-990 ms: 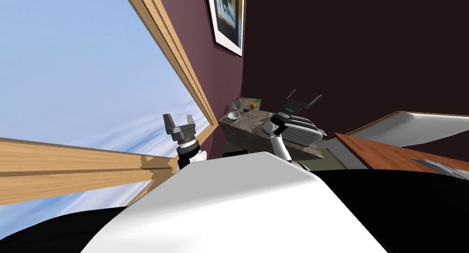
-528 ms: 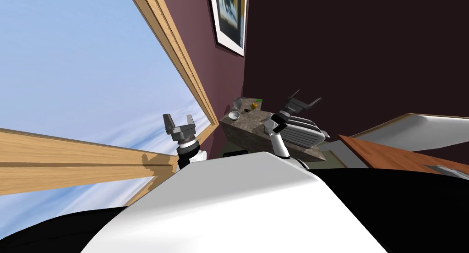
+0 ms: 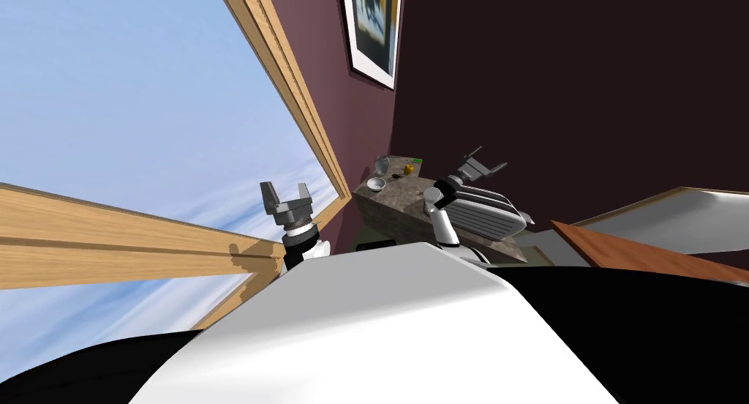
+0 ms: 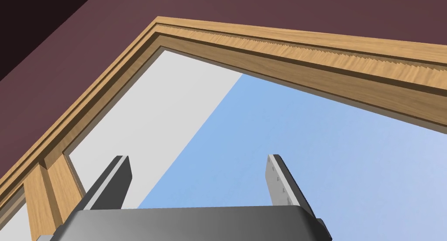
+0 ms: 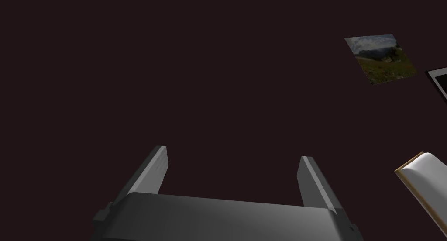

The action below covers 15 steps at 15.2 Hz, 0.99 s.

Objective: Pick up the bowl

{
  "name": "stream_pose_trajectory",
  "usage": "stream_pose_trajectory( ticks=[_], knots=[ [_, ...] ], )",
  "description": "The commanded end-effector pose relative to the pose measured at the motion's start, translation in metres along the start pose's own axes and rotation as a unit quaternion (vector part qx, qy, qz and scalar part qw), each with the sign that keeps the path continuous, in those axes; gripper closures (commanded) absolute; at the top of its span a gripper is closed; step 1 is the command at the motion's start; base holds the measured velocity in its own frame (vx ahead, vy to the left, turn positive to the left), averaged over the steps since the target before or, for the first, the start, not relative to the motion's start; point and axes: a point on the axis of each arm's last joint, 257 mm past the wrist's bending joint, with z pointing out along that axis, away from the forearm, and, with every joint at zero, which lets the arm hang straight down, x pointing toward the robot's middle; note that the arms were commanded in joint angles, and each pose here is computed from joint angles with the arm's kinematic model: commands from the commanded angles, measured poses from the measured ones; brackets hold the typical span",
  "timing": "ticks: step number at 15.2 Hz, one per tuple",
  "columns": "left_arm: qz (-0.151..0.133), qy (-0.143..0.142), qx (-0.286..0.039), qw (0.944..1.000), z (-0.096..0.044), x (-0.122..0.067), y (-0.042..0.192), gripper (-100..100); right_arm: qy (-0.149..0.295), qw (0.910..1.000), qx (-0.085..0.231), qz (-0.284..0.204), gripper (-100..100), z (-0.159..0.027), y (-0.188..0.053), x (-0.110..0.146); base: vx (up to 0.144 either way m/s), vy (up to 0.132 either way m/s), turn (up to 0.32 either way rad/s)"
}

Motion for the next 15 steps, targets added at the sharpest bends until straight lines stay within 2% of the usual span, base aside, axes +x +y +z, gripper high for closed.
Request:
stream_pose_trajectory(
  ticks=[1, 4, 5, 9, 10, 13, 14, 15],
  knots=[
    [0.000, 0.000, 0.000, 1.0000, 0.000, 0.000, 0.000, 0, -0.015, 0.9992, -0.031, 0.020, -100, 0.006, 0.009, -0.014, -0.008, 0.002, 0.149],
    [0.000, 0.000, 0.000, 1.0000, 0.000, 0.000, 0.000, 0, -0.038, 0.9980, -0.040, 0.032, -100, 0.005, 0.014, -0.026, -0.009, -0.004, 0.071],
    [0.000, 0.000, 0.000, 1.0000, 0.000, 0.000, 0.000, 0, -0.044, 0.9957, -0.067, 0.046, -100, 0.009, 0.019, -0.035, -0.012, 0.001, 0.137],
    [0.000, 0.000, 0.000, 1.0000, 0.000, 0.000, 0.000, 0, -0.071, 0.9926, -0.079, 0.060, -100, 0.007, 0.024, -0.050, -0.008, -0.001, 0.053],
    [0.000, 0.000, 0.000, 1.0000, 0.000, 0.000, 0.000, 0, -0.081, 0.9882, -0.107, 0.074, -100, 0.009, 0.029, -0.061, -0.008, 0.007, 0.135],
    [0.000, 0.000, 0.000, 1.0000, 0.000, 0.000, 0.000, 0, -0.104, 0.9840, -0.117, 0.085, -100, 0.006, 0.033, -0.074, -0.009, 0.002, 0.087],
    [0.000, 0.000, 0.000, 1.0000, 0.000, 0.000, 0.000, 0, -0.112, 0.9785, -0.144, 0.096, -100, 0.007, 0.037, -0.084, -0.012, 0.009, 0.151],
    [0.000, 0.000, 0.000, 1.0000, 0.000, 0.000, 0.000, 0, -0.121, 0.9764, -0.148, 0.100, -100, 0.005, 0.038, -0.089, -0.013, 0.008, 0.175]
  ],
)
